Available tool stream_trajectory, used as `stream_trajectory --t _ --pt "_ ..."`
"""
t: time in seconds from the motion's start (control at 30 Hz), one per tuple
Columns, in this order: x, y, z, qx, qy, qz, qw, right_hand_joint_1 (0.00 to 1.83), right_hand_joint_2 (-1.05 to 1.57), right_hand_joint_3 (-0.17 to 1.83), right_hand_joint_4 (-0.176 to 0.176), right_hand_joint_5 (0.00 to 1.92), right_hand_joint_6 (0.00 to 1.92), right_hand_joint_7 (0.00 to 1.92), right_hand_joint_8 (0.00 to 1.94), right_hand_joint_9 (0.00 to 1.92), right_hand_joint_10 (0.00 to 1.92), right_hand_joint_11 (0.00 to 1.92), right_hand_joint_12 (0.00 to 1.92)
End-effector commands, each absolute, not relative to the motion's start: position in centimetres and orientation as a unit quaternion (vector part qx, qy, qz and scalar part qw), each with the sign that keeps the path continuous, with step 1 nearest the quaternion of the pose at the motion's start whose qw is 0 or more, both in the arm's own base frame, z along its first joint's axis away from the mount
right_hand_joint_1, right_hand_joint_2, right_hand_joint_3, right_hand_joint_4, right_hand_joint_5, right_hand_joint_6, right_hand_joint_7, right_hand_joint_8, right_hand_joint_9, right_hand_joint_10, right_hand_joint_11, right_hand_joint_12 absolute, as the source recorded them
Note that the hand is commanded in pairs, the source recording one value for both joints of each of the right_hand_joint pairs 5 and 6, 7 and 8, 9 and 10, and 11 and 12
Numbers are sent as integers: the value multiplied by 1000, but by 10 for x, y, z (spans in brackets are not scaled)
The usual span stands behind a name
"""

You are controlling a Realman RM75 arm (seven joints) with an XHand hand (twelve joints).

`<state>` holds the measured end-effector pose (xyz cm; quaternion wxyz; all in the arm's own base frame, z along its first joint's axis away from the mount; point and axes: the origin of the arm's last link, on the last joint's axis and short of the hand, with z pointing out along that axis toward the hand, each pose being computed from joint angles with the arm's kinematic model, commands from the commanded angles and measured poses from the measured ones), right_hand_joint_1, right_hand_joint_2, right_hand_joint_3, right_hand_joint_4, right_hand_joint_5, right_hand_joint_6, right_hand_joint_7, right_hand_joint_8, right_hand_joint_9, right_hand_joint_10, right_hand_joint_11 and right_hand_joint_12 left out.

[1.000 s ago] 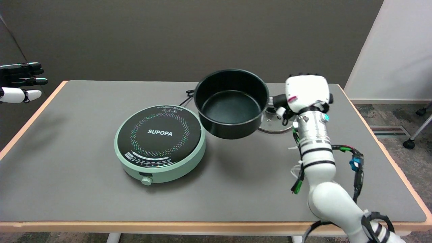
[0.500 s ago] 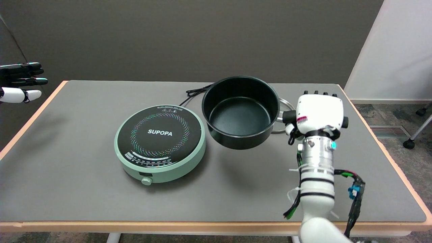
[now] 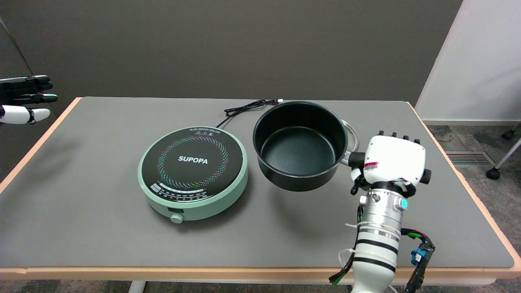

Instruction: Place the pot onto the table.

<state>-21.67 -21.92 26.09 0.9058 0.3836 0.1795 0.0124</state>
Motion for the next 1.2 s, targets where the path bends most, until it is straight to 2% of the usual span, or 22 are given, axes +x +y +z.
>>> stream_trajectory --t 0.03,0.5,0.73,1.2 --pt "-239 -207 267 330 116 -3 937 984 1203 791 -44 1920 1920 1920 1920 1920 1920 1920 1920" --pt "-244 -213 278 316 86 -6 945 984 1205 801 -44 1920 1920 1920 1920 1920 1920 1920 1920" --pt "-257 -212 280 317 64 -25 946 983 1201 811 -45 1920 1920 1920 1920 1920 1920 1920 1920" --pt "-267 -202 278 310 75 -49 946 978 1161 895 -44 1920 1920 1920 1920 1920 1920 1920 1920"
